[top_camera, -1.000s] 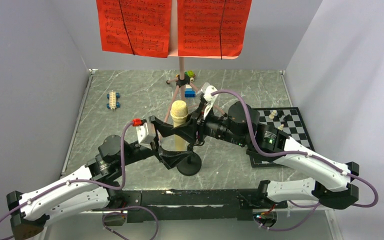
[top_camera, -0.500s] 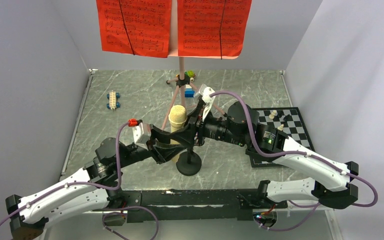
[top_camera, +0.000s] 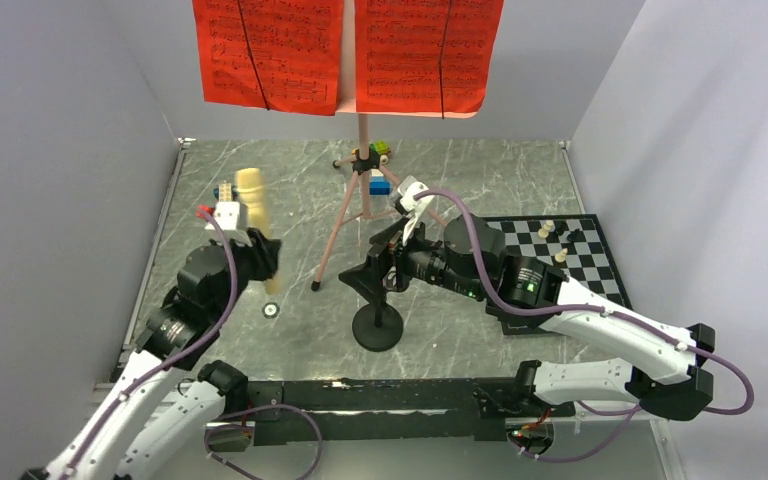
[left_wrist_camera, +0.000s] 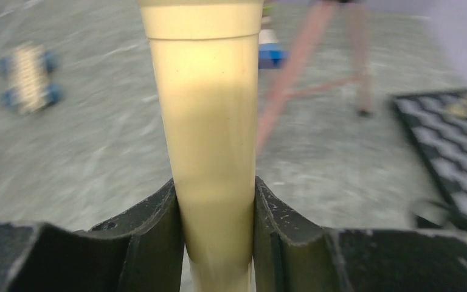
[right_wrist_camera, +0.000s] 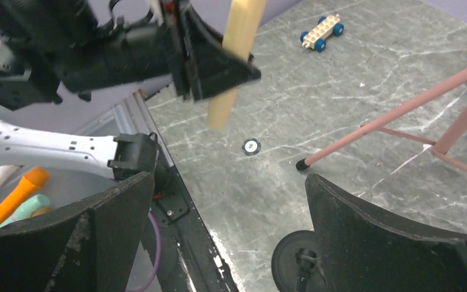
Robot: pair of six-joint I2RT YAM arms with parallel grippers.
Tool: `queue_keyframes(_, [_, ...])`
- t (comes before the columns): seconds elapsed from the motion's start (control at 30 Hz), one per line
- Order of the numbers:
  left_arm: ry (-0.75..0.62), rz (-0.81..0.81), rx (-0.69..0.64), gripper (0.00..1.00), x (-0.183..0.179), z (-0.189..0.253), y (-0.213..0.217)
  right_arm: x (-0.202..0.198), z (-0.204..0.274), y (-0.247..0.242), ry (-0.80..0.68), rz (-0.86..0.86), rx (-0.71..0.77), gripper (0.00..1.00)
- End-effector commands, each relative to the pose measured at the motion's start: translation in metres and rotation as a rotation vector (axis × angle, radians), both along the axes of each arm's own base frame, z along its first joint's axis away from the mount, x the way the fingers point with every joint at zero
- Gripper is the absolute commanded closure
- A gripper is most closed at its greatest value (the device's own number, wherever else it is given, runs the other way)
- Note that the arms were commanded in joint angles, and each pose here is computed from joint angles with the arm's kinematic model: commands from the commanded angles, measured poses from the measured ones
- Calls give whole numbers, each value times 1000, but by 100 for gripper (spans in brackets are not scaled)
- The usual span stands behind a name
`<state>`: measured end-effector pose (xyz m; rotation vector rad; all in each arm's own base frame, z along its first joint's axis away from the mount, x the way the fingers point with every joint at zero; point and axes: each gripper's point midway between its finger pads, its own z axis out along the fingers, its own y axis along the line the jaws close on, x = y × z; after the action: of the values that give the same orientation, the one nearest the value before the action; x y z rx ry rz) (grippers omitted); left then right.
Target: Pack up the instrument practice props
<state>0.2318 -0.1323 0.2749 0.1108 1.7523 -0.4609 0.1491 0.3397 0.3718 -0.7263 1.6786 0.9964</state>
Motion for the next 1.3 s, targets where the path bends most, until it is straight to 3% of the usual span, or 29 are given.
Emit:
queue_keyframes(0.0, [247, 349, 15, 100, 20, -59, 82, 8, -4, 4, -20, -25, 1, 0])
queue_keyframes(0.23, [464, 648, -157, 99, 58, -136, 165, 7, -42, 21, 49, -7, -69, 0])
queue_keyframes(0.33, [532, 686, -207, 100, 78, -153, 182, 4, -53, 19, 77, -13, -91, 0])
queue_keyframes(0.53, [686, 719, -168, 100, 107, -192, 203, -1, -54, -5, 51, -40, -83, 0])
queue_keyframes(0.83, [818, 847, -86, 100, 92, -234, 246, 2, -41, -57, -7, -156, -62, 0])
queue_keyframes(1.27, [951, 866, -31, 69, 79, -266, 252, 6, -37, -87, -33, -238, -87, 0])
